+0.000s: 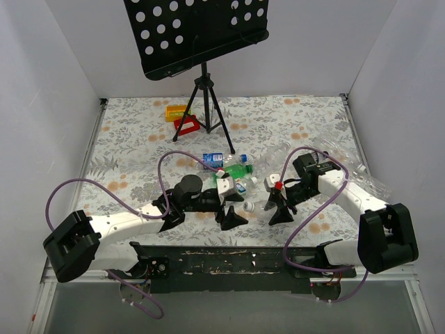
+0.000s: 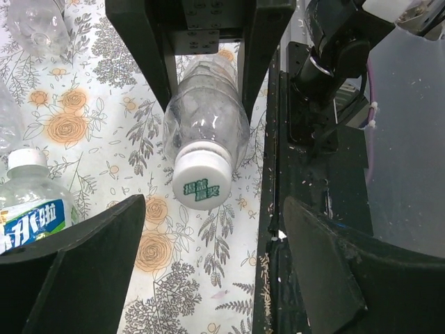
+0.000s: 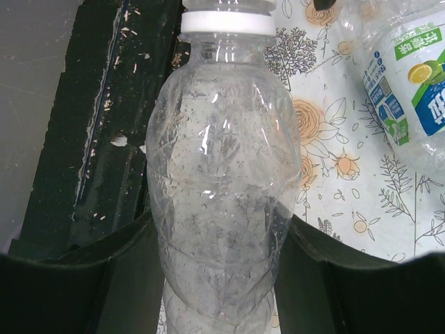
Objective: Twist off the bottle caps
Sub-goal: Unscrew the bottle cap from the plastic bottle.
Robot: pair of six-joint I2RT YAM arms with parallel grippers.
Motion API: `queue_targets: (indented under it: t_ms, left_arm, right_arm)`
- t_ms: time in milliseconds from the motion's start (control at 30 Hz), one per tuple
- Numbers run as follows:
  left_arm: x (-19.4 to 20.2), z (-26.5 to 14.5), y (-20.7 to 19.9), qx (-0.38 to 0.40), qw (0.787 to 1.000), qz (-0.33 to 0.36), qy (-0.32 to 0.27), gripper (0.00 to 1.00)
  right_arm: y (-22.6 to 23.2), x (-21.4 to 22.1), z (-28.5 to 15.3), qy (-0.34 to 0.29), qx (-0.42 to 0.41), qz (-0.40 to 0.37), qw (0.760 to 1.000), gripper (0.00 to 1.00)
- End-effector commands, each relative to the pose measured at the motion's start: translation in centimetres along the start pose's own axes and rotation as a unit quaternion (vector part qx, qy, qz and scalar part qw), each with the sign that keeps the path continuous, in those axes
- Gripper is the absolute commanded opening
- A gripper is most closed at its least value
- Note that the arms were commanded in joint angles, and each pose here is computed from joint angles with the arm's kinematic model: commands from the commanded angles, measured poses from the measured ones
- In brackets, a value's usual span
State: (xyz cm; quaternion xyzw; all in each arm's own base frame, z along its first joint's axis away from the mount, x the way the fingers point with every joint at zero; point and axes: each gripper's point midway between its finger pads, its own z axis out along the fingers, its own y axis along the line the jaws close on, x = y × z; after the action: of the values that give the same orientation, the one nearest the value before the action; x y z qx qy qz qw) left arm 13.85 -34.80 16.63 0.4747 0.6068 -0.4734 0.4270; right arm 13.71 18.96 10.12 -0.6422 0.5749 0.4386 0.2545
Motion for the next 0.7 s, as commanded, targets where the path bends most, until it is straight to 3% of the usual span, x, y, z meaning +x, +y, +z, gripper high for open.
queue_targets:
  t_ms: [0,267,500,667]
  left_arm:
    - [-3.0,0.5,0.3,0.000,0.999,0.016,-0.039,0.79]
    - [-2.9,1.3,0.8,-0.005,0.999,0.000,-0.038,0.63]
    - [-3.1,1.6,1.1,-0.011,0.999,-0.020,-0.049,0.43]
    - [-3.8,1.4,0.8,-0.013,0.997,-0.042,-0.067,0.36]
  right_arm:
    - [0.0,-1.4,-0.2,-0.017,-0.001,-0.021,1.000,0.06]
    - [0.0,-1.4,-0.1,-0.017,-0.004,-0.018,1.000,0.06]
    - [0.0,-1.3,-0.1,-0.016,-0.004,-0.016,1.000,0.06]
    - [0.0,-1.1,-0.1,-0.013,-0.005,-0.014,1.000,0.06]
